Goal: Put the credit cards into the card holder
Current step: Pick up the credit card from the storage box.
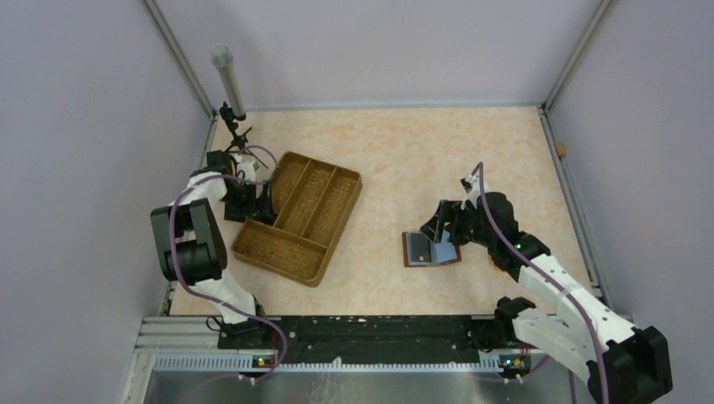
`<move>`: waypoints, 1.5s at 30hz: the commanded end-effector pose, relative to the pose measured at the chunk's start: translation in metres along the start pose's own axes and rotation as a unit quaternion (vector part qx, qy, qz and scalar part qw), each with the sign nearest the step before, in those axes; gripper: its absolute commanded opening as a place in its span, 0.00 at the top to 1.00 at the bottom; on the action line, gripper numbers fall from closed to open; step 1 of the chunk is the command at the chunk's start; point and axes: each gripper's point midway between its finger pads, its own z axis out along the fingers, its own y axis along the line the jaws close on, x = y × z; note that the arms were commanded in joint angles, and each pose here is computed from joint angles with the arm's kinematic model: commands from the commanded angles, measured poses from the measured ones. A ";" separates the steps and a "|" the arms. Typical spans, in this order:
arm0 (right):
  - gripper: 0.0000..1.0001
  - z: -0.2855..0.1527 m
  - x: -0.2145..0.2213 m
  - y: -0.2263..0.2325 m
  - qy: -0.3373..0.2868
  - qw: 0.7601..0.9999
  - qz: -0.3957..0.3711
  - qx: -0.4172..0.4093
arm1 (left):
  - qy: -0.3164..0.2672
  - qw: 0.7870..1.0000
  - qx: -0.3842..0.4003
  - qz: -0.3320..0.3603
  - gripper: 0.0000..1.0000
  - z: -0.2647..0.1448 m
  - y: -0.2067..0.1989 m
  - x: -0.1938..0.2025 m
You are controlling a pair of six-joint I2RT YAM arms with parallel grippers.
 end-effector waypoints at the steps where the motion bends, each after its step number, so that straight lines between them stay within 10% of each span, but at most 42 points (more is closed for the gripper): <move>1: 0.19 0.001 -0.006 0.001 -0.006 1.000 -0.011 -0.007 | -0.004 1.000 -0.014 -0.011 0.06 -0.008 0.011 -0.006; 26: 0.19 -0.003 -0.002 0.003 -0.001 1.000 -0.003 -0.013 | -0.060 0.990 -0.117 -0.046 0.06 -0.043 0.043 -0.022; 45: 0.20 -0.003 0.000 0.005 0.003 1.000 0.004 -0.020 | -0.087 0.987 -0.123 -0.048 0.35 -0.056 0.041 -0.030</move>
